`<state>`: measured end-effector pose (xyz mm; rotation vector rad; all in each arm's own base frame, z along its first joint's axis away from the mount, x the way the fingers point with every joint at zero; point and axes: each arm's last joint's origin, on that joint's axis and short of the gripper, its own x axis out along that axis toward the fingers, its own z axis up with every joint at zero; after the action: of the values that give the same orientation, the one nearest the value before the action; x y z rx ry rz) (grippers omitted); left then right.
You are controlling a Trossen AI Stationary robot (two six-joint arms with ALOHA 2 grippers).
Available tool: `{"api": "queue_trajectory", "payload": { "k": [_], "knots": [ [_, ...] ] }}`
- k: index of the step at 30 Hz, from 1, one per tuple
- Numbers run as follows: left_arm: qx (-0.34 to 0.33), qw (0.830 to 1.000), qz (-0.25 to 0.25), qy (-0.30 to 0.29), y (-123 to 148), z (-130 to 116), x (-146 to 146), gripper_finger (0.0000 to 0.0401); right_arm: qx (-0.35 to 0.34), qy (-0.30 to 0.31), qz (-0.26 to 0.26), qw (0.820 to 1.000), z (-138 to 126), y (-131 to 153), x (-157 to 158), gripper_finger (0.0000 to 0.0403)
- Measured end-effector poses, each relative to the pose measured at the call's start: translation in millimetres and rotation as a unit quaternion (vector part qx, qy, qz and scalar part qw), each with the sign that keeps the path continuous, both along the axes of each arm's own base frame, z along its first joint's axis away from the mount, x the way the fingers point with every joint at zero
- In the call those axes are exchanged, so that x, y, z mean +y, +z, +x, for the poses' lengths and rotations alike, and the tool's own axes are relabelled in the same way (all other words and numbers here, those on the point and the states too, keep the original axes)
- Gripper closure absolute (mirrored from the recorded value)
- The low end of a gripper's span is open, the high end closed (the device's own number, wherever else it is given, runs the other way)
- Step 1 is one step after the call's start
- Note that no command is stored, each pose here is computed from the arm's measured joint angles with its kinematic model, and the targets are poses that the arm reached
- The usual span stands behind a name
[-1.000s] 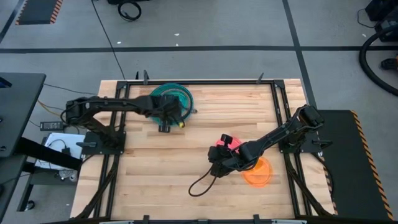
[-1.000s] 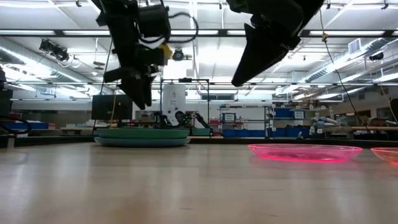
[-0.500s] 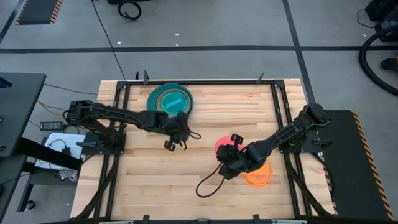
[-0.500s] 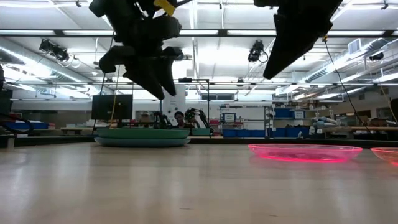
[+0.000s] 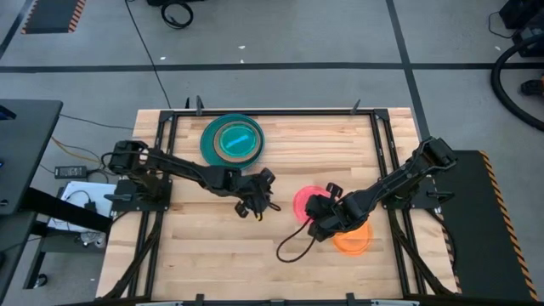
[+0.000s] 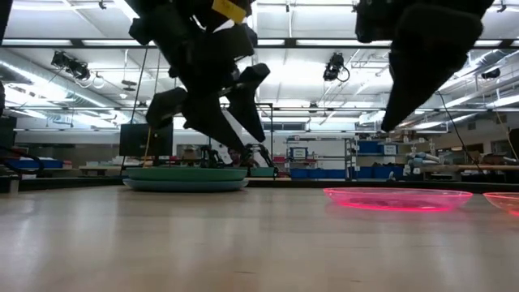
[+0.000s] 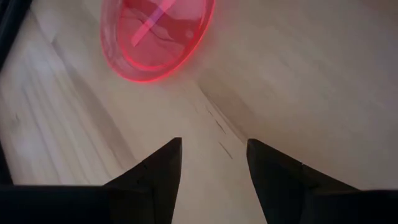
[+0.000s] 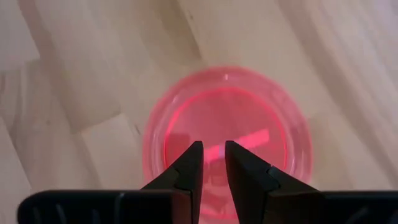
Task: Stack plastic plates
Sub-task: Stack the pink plate on top of the light blue plate
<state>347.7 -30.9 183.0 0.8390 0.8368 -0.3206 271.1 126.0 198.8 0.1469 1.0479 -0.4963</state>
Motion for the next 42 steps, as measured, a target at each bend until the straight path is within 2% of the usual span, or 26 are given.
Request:
{"api": "queue_trajectory", "payload": {
  "k": [5,9,12,17,22,27,33,42],
  "knots": [
    [-0.021,1.000,-0.008,0.004,-1,5,-3,0.0212,0.040,-0.018,0.014,0.999,-8,-5,-3,0.0323],
    [-0.044,0.999,-0.011,-0.003,-6,12,-8,0.0212,0.052,-0.008,0.021,0.998,-10,-3,-3,0.0324],
    [-0.045,0.998,-0.008,-0.040,-18,18,-14,0.0212,0.042,-0.007,0.027,0.999,-13,2,-5,0.0325],
    [-0.063,0.993,0.026,-0.098,-37,28,-26,0.0212,0.016,-0.028,0.030,0.999,-28,9,-14,0.0326],
    [-0.110,0.984,0.049,-0.129,-44,38,-33,0.0214,-0.024,-0.041,0.047,0.998,-43,8,-21,0.0326],
    [-0.127,0.979,0.024,-0.159,-46,48,-30,0.0236,-0.070,-0.037,0.065,0.995,-47,4,-24,0.0326],
    [-0.114,0.980,0.021,-0.164,-54,69,-25,0.0265,-0.088,-0.037,0.071,0.993,-45,1,-24,0.0326],
    [-0.082,0.983,0.028,-0.164,-78,93,-12,0.0274,-0.102,-0.041,0.057,0.992,-45,3,-25,0.0326]
  ]
}}
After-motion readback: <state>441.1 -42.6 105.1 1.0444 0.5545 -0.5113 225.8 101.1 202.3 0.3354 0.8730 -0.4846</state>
